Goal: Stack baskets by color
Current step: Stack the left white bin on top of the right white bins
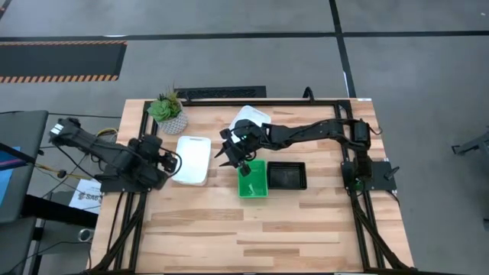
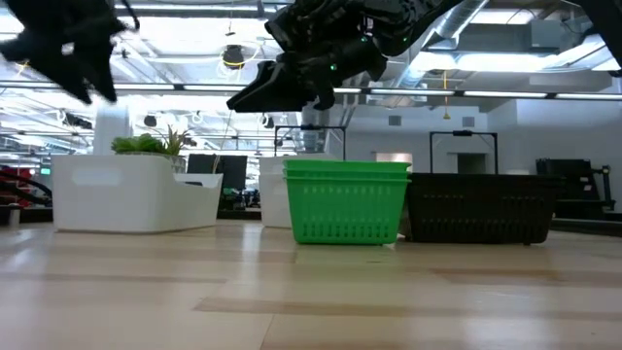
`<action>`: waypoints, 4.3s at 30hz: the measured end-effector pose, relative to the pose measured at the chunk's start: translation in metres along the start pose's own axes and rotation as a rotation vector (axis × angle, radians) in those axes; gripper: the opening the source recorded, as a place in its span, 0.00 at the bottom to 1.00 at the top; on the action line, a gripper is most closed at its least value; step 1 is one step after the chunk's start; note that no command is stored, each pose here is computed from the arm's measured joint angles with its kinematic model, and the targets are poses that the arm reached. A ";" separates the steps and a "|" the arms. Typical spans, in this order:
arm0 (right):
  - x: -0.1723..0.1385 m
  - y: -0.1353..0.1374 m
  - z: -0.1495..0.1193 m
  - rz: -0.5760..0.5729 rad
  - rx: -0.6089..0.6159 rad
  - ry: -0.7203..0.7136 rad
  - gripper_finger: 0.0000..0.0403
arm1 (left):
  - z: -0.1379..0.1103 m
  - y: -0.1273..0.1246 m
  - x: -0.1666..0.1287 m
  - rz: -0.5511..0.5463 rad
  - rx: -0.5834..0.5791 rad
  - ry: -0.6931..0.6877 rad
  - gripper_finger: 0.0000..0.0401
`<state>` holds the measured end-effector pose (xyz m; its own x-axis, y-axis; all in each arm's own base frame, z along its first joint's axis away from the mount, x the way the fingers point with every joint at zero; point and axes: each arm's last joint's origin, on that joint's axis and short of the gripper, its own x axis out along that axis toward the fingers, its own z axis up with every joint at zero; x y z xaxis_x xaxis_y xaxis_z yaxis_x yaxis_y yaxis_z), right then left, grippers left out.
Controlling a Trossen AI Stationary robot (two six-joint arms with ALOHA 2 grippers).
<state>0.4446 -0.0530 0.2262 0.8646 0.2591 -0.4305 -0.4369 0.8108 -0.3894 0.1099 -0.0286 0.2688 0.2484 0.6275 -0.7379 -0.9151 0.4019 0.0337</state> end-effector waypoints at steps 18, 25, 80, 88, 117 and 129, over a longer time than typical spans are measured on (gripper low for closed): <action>0.001 0.004 -0.002 0.028 0.086 0.032 0.45 | -0.003 -0.034 0.088 0.420 0.072 0.187 0.39; 0.001 0.006 -0.004 0.040 0.104 0.047 0.44 | 0.006 -0.051 0.117 0.288 0.127 0.265 0.29; 0.044 0.061 -0.042 0.157 -0.157 0.371 0.01 | 0.039 -0.083 0.114 -0.165 0.252 0.195 0.18; 0.046 0.045 -0.014 0.111 -0.181 0.315 0.01 | 0.076 -0.075 0.050 -0.265 0.222 0.105 0.18; -0.158 -0.065 -0.014 -0.100 -0.068 0.563 0.00 | 0.099 -0.010 -0.046 -0.453 0.066 -0.258 0.18; -0.139 -0.033 -0.046 0.076 -0.180 0.553 0.00 | 0.100 -0.009 -0.046 -0.413 0.076 -0.293 0.18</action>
<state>0.3274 -0.1404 0.2616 0.5923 -0.0383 -0.8048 -0.5698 0.6863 -0.4520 0.1383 0.0055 0.3699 0.6727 0.5624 -0.4808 -0.6990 0.6961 -0.1637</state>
